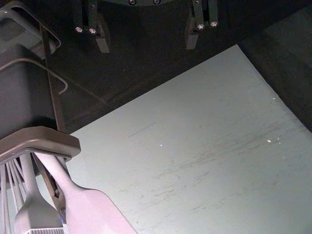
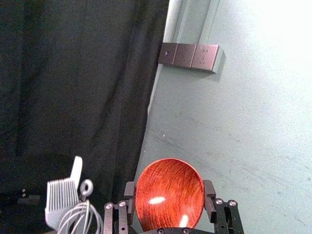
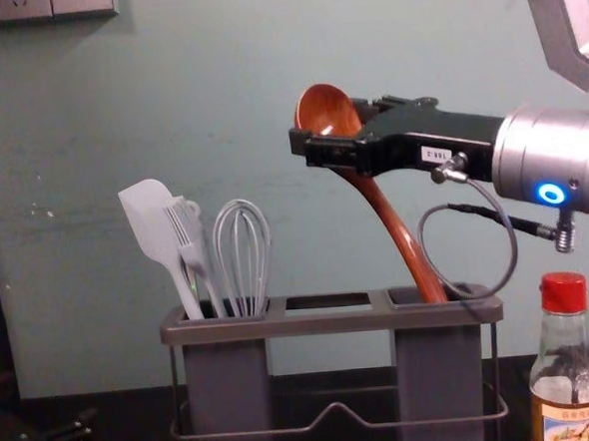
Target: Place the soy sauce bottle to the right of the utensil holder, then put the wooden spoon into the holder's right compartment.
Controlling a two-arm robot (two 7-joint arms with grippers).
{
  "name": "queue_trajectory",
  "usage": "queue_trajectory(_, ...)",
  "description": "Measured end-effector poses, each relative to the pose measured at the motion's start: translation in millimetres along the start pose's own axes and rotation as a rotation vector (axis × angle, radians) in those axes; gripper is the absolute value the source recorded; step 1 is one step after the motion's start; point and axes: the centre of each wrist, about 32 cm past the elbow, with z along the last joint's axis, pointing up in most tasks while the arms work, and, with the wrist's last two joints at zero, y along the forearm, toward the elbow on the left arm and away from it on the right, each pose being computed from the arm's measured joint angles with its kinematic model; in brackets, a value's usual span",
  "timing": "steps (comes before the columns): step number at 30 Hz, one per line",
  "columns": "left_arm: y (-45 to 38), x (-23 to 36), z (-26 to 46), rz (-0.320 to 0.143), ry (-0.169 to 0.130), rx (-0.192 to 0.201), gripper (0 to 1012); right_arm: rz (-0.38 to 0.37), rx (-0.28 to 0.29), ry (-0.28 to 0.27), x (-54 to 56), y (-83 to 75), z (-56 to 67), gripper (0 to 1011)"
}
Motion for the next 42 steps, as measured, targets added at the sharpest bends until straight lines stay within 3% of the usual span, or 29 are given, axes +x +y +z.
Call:
queue_trajectory(11,0.0,0.0,0.0,0.0,0.0,0.0,1005,0.039,-0.104,0.057,3.8,-13.4,0.0,839)
queue_trajectory(24,0.0,0.0,0.0,0.0,0.0,0.0,1005,0.064,-0.231,0.148,15.3,-43.0,19.3,838)
queue_trajectory(42,0.0,0.0,0.0,0.0,0.0,0.0,1005,0.094,-0.262,0.176,8.4,-74.4,26.5,838)
